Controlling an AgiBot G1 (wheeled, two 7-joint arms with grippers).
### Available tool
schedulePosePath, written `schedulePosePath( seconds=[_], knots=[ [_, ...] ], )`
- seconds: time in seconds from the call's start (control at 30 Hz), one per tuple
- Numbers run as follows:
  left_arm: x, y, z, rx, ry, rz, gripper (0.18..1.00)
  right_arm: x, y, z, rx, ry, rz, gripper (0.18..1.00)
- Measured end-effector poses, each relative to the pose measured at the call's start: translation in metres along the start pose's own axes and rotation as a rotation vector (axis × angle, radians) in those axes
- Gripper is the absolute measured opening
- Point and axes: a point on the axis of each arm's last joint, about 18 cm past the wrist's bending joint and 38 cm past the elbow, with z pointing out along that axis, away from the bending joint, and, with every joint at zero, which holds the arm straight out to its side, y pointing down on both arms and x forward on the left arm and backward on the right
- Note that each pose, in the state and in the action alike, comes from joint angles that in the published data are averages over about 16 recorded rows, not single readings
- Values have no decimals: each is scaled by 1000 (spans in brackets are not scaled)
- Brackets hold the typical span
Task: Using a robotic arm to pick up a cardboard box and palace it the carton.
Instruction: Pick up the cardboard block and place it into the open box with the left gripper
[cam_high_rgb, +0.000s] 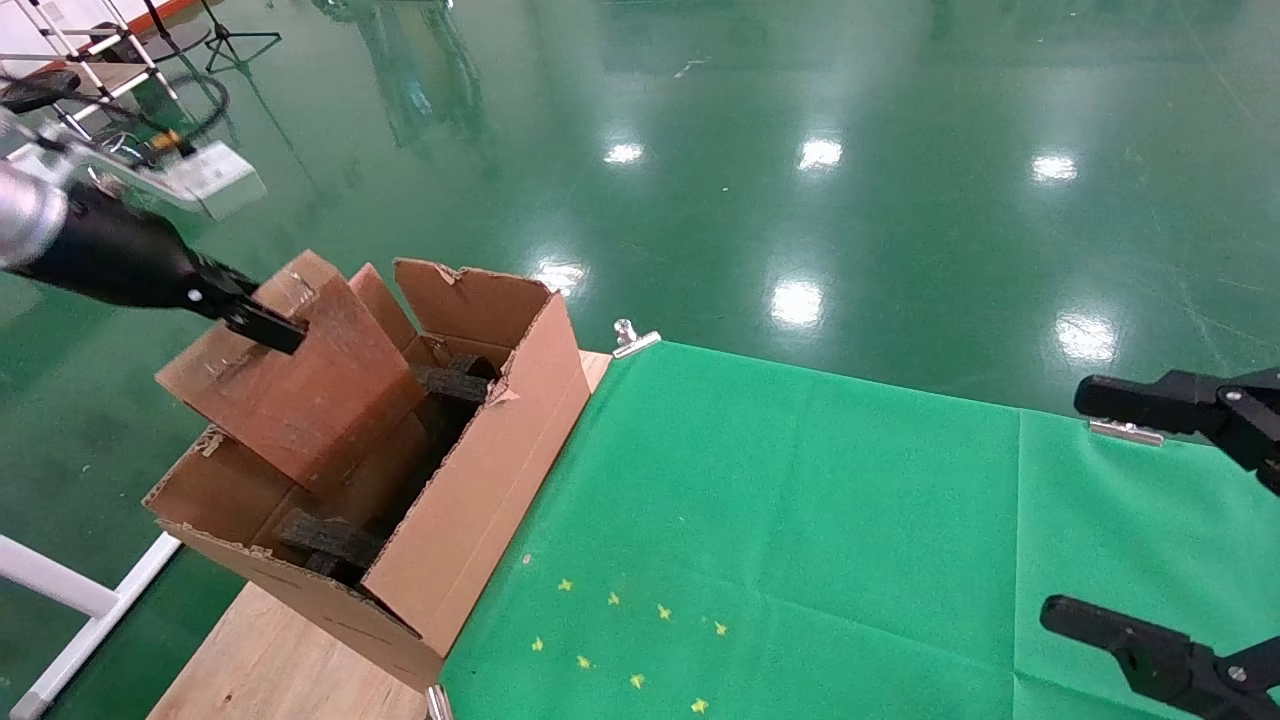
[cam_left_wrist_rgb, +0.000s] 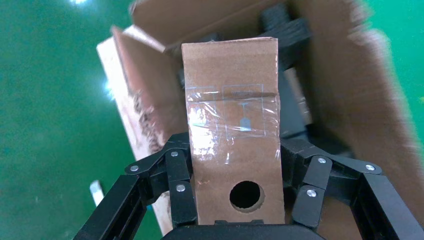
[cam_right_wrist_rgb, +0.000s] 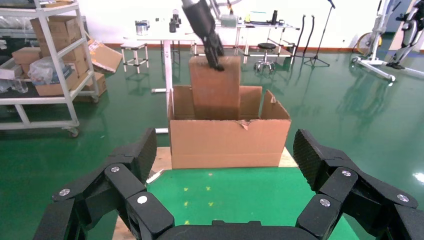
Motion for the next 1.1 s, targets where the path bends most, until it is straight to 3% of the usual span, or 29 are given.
schedulePosePath(
  seconds=[0.27, 0.63, 1.1],
  knots=[
    [-9, 23, 54, -70, -109, -78, 358, 0, 0, 0, 0, 0, 0, 1001],
    [-16, 27, 97, -40, -254, -138, 357, 0, 0, 0, 0, 0, 0, 1001],
    [4, 52, 140, -57, -245, -167, 354, 0, 0, 0, 0, 0, 0, 1001]
  ],
)
